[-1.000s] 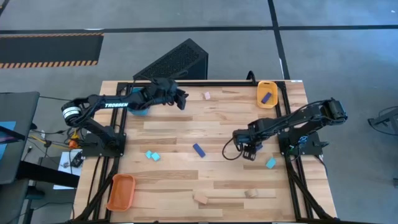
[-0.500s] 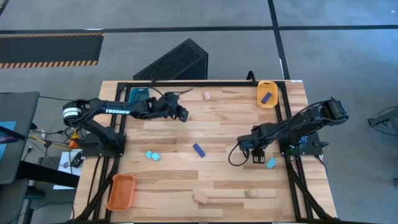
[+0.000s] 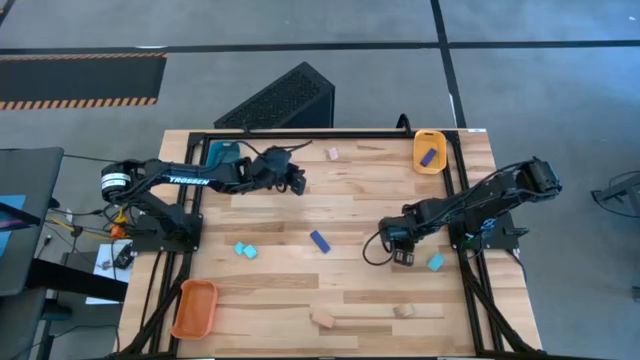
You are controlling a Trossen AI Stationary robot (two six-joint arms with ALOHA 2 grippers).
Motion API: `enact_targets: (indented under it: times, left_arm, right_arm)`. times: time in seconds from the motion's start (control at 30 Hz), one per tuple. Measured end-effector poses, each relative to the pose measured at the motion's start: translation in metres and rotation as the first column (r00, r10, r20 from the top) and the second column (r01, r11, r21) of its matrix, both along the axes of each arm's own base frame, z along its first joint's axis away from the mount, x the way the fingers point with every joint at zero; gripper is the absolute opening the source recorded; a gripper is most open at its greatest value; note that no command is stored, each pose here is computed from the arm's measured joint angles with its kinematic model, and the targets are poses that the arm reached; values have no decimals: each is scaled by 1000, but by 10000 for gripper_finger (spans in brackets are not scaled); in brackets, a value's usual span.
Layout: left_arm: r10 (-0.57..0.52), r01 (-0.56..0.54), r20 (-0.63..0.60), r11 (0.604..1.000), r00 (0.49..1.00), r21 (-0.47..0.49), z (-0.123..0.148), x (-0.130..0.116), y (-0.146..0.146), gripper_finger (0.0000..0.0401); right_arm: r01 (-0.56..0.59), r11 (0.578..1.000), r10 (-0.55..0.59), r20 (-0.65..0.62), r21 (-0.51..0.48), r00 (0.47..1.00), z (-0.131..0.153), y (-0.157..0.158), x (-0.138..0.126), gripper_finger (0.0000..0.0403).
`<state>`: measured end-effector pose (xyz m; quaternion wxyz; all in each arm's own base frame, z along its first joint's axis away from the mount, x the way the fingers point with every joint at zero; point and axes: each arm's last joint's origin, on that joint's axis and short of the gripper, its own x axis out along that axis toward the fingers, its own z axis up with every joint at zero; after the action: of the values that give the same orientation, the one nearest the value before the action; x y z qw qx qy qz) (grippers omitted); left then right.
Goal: Sort & place blocks by color
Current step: Put the right blue block into the yellow bin
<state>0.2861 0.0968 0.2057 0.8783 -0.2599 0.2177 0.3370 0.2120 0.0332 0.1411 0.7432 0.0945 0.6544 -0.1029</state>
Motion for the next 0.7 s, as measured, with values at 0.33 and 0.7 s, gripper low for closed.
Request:
enact_targets:
  times: [0.33, 0.7]
  left_arm:
    - [-69, 73, 133, 997, 989, -27, 16, 1, -3, 112]
    - [-122, 110, 187, 991, 975, 75, 61, -29, -12, 112]
  right_arm:
    - [205, 976, -214, 159, 72, 964, 5, 2, 12, 28]
    - [308, 939, -343, 413, 150, 844, 37, -8, 19, 9]
